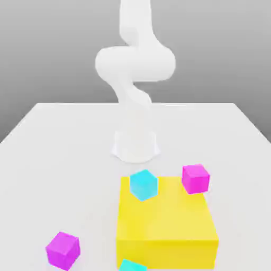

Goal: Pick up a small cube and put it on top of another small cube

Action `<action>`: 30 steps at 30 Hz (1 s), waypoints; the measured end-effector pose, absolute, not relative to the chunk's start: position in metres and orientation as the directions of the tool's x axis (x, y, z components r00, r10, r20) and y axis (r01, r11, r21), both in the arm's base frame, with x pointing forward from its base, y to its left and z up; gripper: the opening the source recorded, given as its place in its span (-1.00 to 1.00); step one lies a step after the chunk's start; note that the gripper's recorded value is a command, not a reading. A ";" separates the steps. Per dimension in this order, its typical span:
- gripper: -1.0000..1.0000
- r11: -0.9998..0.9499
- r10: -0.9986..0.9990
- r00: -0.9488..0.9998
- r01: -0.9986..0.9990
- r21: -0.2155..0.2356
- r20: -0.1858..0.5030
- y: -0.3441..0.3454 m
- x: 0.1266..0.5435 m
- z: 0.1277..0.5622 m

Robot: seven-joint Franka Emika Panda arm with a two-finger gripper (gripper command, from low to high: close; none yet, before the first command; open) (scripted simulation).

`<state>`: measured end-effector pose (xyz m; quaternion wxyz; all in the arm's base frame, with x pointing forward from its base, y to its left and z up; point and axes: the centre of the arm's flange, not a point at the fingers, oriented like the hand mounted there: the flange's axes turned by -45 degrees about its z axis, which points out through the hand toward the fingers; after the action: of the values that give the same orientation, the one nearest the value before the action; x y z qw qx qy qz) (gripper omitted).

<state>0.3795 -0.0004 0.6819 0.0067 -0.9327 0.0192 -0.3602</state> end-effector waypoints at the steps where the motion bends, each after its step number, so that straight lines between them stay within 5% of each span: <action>1: 0.00 -0.999 -0.052 0.757 -0.041 -0.032 0.651 -0.001 0.393 0.669; 16: 0.00 -0.978 -0.210 0.924 -0.200 -0.064 0.321 -0.005 0.526 0.438; 30: 0.00 -0.940 -0.342 0.940 -0.342 -0.003 0.008 -0.009 0.537 0.188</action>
<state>0.5371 -0.0093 0.1883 0.0006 -0.9848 0.1735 -0.0040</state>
